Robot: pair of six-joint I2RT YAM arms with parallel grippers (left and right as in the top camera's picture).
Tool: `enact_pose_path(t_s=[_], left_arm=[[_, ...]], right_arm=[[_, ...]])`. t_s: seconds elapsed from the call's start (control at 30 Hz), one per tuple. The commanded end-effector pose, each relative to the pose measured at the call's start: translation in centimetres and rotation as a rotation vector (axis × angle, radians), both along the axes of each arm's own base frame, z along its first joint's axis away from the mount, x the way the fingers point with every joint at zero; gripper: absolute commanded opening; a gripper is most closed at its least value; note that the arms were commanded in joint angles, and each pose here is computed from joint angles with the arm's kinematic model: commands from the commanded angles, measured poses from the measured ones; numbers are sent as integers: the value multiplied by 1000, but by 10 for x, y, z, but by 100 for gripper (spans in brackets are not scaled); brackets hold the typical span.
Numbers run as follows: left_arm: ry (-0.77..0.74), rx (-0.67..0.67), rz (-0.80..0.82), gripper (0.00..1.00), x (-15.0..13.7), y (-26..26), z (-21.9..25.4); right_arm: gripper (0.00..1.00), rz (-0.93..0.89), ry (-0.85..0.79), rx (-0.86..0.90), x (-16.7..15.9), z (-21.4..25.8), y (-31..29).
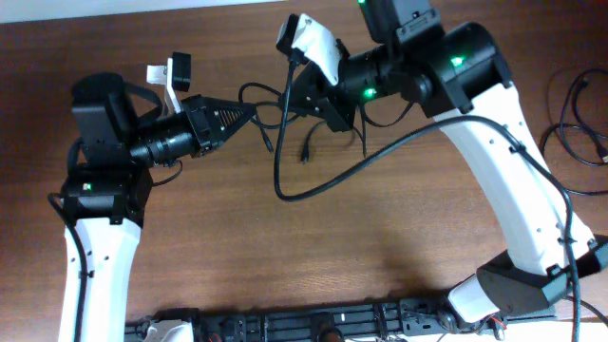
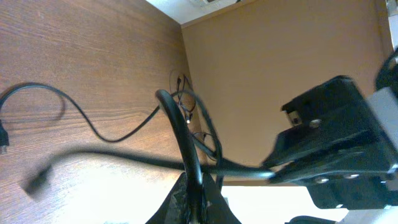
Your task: Untangle cables
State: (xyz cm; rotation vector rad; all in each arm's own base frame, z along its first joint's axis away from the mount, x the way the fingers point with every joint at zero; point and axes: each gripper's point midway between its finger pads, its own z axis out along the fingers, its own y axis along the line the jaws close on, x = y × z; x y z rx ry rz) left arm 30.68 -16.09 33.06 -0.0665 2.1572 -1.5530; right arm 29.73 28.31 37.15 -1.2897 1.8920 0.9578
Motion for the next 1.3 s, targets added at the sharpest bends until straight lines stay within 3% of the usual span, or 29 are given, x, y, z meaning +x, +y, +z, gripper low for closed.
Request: enact_pose_path(t_s=[0.0, 0.2, 0.37, 0.6, 0.77, 0.83, 0.93, 1.13, 1.17, 1.27], left_arm=[[-36, 19, -8, 6, -1, -1, 2], [-6, 35, 1, 14, -3, 1, -6], [-16, 39, -4, 22, -3, 0, -6], [-16, 42, -9, 22, -4, 0, -7], [-16, 42, -9, 22, -4, 0, -7], [-16, 42, -9, 22, -4, 0, -7], [-16, 42, -9, 22, -4, 0, -7], [-16, 43, -8, 21, -4, 0, -7], [-16, 43, -8, 21, -4, 0, -7], [-7, 69, -1, 20, -5, 2, -14]], right_arm=[[4, -9, -43, 64, -7, 28, -2], [4, -40, -126, 73, -3, 43, -6], [4, -166, -246, 17, 15, 53, -21], [4, -637, -295, -133, 57, 59, -83], [4, -1044, -304, -193, 68, 71, -148], [4, -1145, -314, -214, 67, 74, -166], [4, -1136, -302, -236, 63, 69, -168], [95, -1016, -205, -282, 51, 44, -152], [100, -996, -185, -288, 49, 39, -149], [99, -952, -138, -305, 43, 29, -143]])
